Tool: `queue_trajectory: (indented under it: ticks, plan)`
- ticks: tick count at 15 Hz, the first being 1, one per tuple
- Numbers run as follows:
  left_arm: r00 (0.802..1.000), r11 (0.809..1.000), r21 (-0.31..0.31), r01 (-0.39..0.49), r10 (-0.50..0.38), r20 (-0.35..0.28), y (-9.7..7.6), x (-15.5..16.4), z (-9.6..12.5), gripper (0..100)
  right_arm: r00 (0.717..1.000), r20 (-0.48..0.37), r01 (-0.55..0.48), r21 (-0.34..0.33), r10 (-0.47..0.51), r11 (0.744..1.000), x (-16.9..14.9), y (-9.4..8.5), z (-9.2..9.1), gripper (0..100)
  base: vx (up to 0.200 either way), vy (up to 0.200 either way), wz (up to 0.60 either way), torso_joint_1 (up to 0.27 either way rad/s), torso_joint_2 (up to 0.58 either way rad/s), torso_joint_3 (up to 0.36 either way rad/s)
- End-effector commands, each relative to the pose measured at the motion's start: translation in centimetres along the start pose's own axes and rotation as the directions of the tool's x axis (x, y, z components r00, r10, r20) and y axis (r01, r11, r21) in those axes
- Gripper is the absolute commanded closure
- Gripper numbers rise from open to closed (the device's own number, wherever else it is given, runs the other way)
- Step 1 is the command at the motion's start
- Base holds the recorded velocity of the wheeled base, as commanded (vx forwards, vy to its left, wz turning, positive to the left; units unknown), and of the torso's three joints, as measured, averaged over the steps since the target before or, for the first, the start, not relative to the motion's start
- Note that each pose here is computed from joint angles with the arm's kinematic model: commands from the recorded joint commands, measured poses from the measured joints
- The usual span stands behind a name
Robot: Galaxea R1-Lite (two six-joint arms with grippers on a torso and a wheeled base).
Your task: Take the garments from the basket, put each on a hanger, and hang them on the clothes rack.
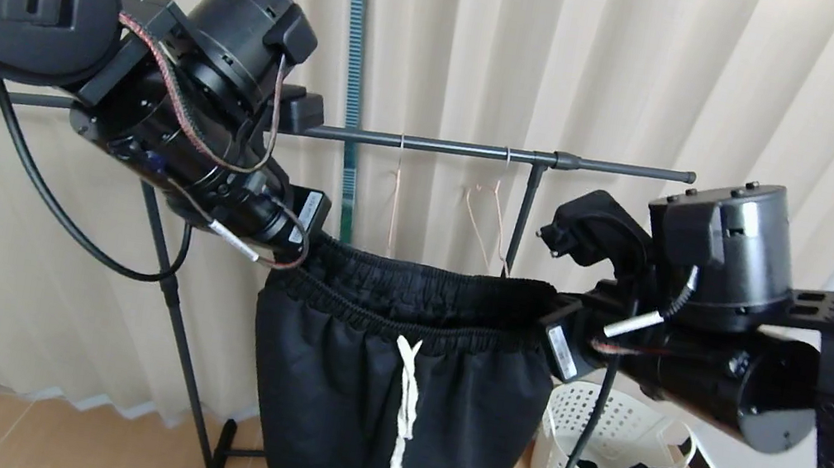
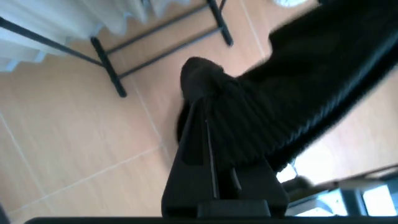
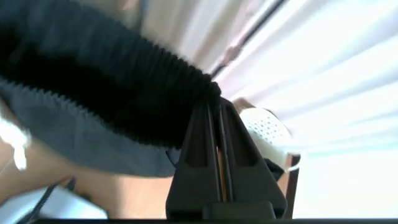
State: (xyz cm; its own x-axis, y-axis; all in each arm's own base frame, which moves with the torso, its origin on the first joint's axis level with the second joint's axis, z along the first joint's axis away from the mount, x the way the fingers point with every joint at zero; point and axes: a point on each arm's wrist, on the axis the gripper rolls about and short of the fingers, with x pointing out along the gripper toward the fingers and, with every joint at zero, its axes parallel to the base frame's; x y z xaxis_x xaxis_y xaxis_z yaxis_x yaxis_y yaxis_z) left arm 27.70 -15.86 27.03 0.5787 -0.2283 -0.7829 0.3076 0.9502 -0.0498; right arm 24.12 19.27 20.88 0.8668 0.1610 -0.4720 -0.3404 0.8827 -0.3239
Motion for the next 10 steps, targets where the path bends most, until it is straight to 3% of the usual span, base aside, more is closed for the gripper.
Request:
queue_trajectory:
  ticks: [1, 4, 5, 6, 9, 10]
  plan:
    - [0.999, 0.998, 0.069, 0.011, -0.008, -0.042, -0.2, -1.4, -3.2, 100, 0.996, -0.046, 0.085, 0.071, -0.081, 0.994, 5.7, -1.5, 0.6, 100, 0.000, 0.000, 0.00, 0.000, 0.00, 0.000]
    - [0.993, 0.979, 0.191, 0.070, -0.050, -0.109, -3.3, -0.1, -7.7, 100, 0.996, 0.001, 0.088, 0.258, -0.091, 0.962, 10.4, 0.1, 2.3, 100, 0.000, 0.000, 0.00, 0.000, 0.00, 0.000]
    - [0.992, 0.970, 0.224, 0.090, -0.066, -0.110, -4.4, 0.7, -9.0, 100, 0.995, 0.026, 0.077, 0.351, -0.092, 0.933, 11.7, 0.7, 3.2, 100, 0.000, 0.000, 0.00, 0.000, 0.00, 0.000]
    - [0.990, 0.963, 0.246, 0.110, -0.086, -0.108, -5.2, 1.0, -9.7, 100, 0.995, 0.045, 0.063, 0.403, -0.089, 0.913, 12.0, 1.2, 3.9, 100, 0.000, 0.000, 0.00, 0.000, 0.00, 0.000]
    - [0.983, 0.950, 0.252, 0.183, -0.170, -0.073, -8.0, 1.1, -10.4, 100, 0.994, 0.095, -0.005, 0.489, -0.048, 0.872, 11.4, 3.4, 5.1, 100, 0.000, 0.000, 0.00, 0.000, 0.00, 0.000]
    - [0.977, 0.948, 0.234, 0.215, -0.207, -0.060, -9.6, 1.3, -10.4, 100, 0.993, 0.118, -0.050, 0.516, -0.013, 0.855, 10.6, 4.9, 5.6, 100, 0.000, 0.000, 0.00, 0.000, 0.00, 0.000]
